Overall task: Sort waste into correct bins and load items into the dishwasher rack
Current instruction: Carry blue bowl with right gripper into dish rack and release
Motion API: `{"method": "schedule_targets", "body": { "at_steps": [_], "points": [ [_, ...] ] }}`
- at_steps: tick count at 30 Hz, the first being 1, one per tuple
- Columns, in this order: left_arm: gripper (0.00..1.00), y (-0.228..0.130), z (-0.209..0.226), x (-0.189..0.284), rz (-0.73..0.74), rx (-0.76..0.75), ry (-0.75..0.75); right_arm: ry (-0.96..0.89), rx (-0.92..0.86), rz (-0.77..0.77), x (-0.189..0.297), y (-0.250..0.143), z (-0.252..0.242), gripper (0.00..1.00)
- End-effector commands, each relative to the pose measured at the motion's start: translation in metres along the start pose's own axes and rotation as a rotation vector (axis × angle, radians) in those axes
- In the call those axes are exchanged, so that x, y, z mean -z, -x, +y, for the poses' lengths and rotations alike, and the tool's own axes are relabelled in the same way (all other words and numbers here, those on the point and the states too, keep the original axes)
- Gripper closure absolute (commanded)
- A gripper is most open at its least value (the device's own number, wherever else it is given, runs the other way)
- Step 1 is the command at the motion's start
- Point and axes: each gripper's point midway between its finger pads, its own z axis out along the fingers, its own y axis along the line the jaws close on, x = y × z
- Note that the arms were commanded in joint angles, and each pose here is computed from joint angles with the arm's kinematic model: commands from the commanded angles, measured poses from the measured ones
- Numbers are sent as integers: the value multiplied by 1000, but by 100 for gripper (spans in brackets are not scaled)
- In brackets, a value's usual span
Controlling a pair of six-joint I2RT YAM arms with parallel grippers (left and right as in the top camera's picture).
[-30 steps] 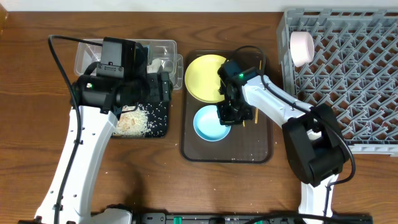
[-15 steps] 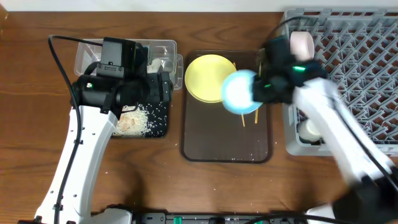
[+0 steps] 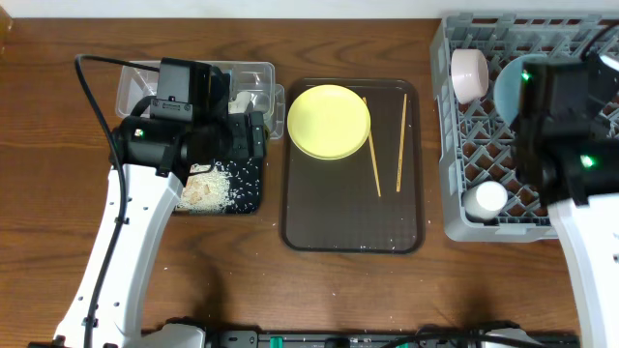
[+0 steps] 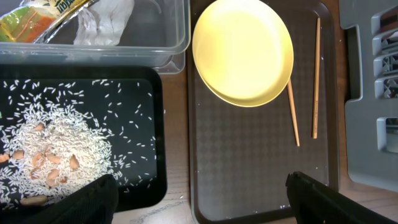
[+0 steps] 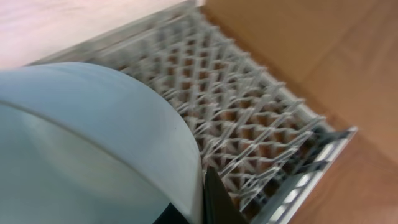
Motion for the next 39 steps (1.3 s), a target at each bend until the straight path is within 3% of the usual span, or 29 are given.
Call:
{"method": "schedule_targets", "body": {
  "at_steps": [1,5,8,18,29,39],
  "points": [
    [11,2,3,0,-3,-7,15,-270,46,-84,-25,6,-16,99],
    [11,2,3,0,-3,-7,15,-506,256,-160,-42,9,-13,99],
    [11,2,3,0,-3,-7,15,-582,398,-185,-52,8,7,99],
    [10,2,3,0,-3,-7,15,-579,833,-107,-89,-26,76,99],
    [10,2,3,0,-3,-7,15,-580,942,-58,-112,-57,90,99],
    [9,2,3,0,-3,-7,15,-520,986,-67,-102,-68,108,99]
  ]
}}
